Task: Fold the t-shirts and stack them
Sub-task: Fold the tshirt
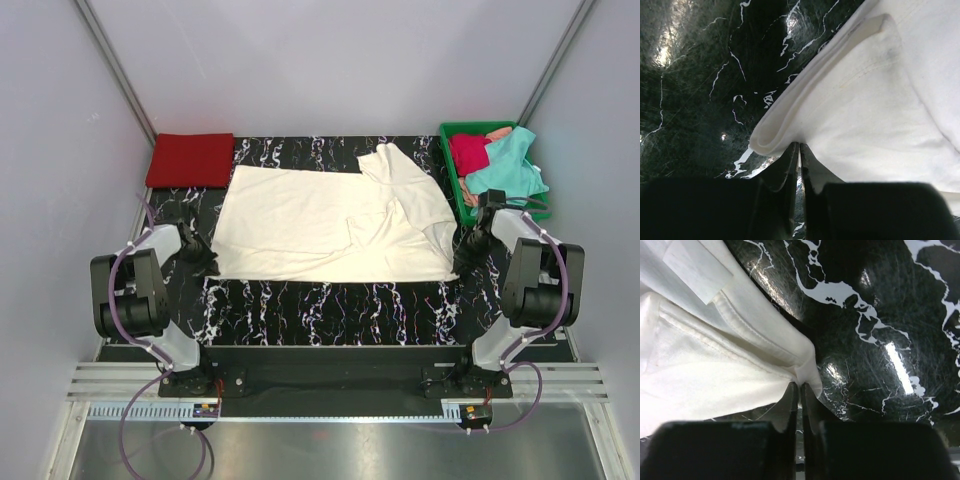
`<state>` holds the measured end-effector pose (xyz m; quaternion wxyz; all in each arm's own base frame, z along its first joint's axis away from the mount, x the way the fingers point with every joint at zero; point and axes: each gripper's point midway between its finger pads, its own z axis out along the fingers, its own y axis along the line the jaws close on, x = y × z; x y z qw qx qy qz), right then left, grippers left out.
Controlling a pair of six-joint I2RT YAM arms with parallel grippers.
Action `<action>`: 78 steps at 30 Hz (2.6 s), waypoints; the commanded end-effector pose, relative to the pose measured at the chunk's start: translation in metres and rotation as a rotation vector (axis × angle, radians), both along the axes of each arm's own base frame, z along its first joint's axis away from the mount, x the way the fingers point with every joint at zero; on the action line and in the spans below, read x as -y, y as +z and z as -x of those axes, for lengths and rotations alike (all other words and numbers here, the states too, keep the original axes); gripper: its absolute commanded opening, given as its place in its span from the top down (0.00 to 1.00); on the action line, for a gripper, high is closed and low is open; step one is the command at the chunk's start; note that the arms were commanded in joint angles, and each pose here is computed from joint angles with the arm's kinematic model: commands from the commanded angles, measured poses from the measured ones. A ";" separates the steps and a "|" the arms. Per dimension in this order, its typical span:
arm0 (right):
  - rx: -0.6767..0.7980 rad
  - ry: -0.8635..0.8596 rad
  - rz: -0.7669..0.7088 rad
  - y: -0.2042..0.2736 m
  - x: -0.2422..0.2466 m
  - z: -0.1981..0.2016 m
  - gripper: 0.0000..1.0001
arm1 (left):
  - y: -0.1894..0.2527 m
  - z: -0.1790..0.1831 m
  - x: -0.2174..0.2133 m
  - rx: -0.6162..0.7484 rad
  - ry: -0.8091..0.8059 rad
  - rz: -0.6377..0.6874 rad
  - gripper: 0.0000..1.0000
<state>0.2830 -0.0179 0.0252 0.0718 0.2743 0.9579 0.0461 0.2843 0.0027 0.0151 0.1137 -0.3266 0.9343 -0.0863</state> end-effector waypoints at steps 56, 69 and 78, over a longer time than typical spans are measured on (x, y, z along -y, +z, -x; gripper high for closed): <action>-0.123 -0.150 0.017 -0.006 0.000 0.050 0.75 | 0.028 -0.102 -0.008 0.142 -0.162 -0.101 0.50; -0.120 -0.146 0.015 -0.006 0.000 0.049 0.80 | 0.019 -0.116 -0.009 0.109 -0.152 -0.091 0.84; -0.138 -0.187 0.043 -0.003 0.003 0.057 1.00 | 0.030 -0.114 -0.020 0.121 -0.085 -0.161 1.00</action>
